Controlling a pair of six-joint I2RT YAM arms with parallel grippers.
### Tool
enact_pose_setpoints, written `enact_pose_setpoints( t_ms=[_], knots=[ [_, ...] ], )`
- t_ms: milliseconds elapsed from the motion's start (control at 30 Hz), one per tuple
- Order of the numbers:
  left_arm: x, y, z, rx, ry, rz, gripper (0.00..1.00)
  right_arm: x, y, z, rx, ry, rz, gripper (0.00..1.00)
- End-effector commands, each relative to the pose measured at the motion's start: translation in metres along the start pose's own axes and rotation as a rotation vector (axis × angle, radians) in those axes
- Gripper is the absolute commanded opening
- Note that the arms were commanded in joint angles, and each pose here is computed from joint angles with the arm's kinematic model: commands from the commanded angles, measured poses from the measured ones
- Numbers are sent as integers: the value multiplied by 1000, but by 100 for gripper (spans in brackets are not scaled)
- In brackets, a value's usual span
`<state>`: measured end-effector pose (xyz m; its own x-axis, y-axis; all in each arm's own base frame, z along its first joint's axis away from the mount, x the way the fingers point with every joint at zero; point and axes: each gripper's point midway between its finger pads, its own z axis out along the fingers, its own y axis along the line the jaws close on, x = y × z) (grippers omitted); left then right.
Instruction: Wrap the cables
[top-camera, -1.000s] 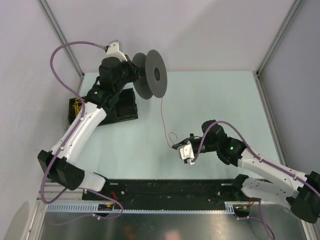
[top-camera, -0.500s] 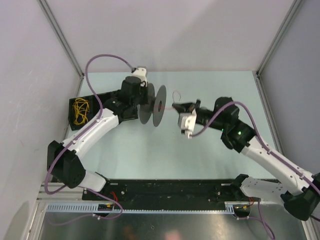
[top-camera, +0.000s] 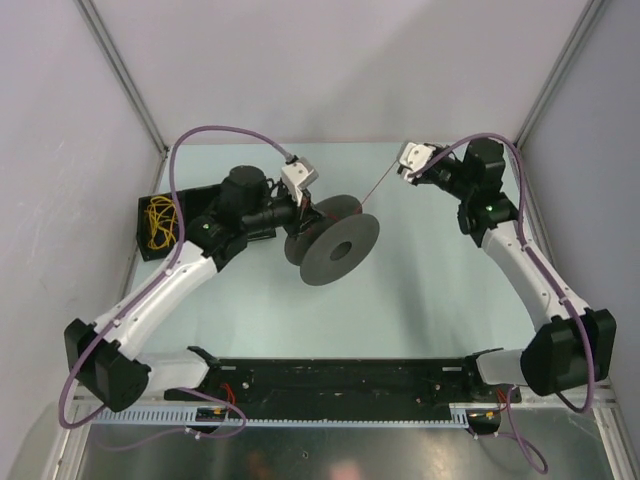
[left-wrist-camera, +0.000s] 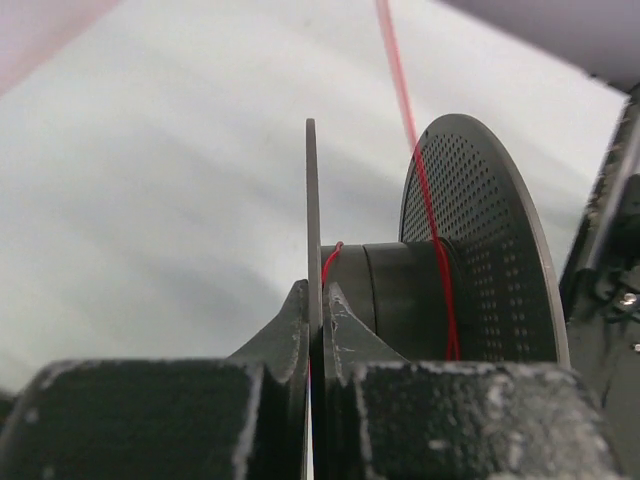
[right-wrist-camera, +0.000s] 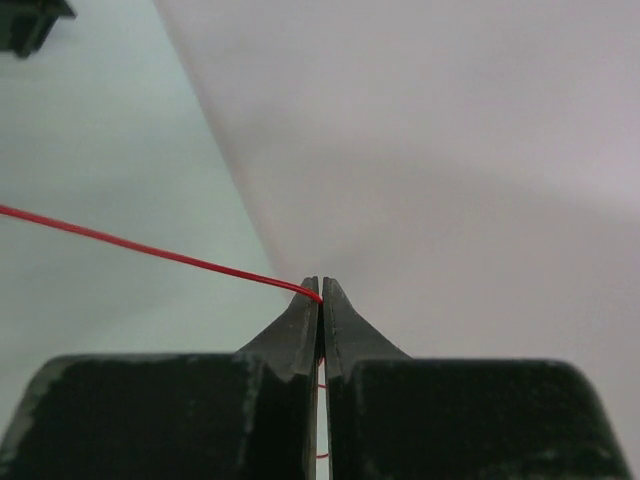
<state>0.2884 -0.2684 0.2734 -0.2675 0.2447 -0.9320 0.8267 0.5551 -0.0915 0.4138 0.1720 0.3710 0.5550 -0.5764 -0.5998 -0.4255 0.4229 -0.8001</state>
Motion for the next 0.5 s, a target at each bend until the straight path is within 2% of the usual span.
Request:
enact_pose_setpoints(
  t_ms=[0, 133, 333, 400, 433, 467],
  knots=[
    [-56, -41, -34, 221, -162, 115, 0, 39, -27, -12, 43, 62, 69, 0],
    [-87, -48, -54, 251, -222, 117, 0, 88, -8, -24, -29, 158, 183, 0],
    [-125, -40, -65, 227, -275, 57, 0, 125, 77, -39, -307, 259, 385, 0],
    [-126, -35, -61, 214, -267, 32, 0, 122, 106, -45, -406, 258, 471, 7],
    [-125, -32, -57, 204, -259, 12, 0, 118, 119, -48, -453, 250, 515, 15],
    [-122, -28, -53, 193, -249, -9, 0, 112, 131, -51, -498, 242, 557, 28]
  ],
)
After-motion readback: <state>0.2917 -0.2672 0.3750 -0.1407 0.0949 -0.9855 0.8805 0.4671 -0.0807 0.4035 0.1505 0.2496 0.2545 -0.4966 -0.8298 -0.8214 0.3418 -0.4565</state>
